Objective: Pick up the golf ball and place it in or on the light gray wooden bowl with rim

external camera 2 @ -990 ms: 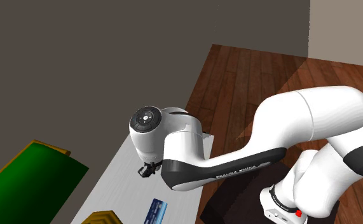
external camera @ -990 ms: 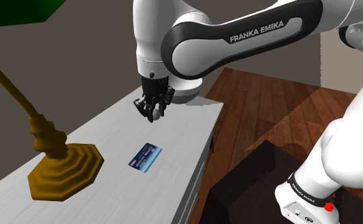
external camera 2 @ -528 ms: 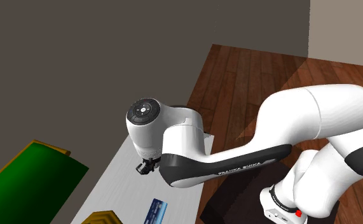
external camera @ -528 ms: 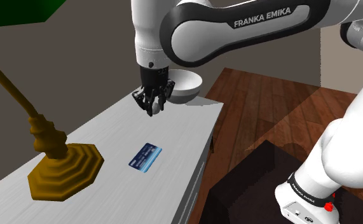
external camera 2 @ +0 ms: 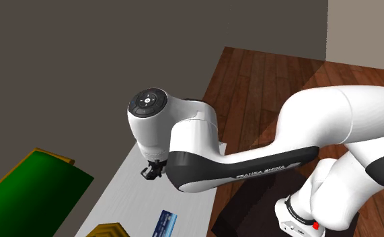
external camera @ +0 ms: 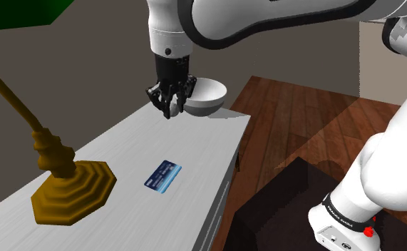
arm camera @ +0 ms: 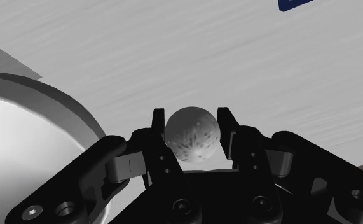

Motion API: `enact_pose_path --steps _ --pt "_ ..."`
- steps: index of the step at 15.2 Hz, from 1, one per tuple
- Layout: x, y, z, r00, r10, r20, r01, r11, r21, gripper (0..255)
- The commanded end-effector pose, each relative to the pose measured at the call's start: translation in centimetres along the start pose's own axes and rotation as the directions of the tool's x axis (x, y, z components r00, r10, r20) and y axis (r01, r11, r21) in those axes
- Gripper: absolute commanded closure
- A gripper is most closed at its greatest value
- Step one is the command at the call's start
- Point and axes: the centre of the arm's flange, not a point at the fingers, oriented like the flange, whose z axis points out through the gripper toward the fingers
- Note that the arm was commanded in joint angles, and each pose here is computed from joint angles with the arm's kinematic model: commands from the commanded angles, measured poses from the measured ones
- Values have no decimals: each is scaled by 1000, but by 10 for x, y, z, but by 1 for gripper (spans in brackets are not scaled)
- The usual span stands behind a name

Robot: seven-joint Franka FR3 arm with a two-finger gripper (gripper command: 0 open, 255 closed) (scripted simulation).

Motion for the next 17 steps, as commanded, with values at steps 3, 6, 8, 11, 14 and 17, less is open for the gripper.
enact_pose_path --steps 3,6,8,11,14,17 --pt "3 2 -22 1000 0 0 0 1000 0 255" --pt "5 3 -38 1000 0 0 0 1000 0 255" --pt "6 3 -48 1000 0 0 0 1000 0 255" --pt "8 4 -64 1000 0 0 0 1000 0 255" --pt "9 4 -80 1000 0 0 0 1000 0 255" --pt "14 17 -88 1000 0 0 0 1000 0 255"
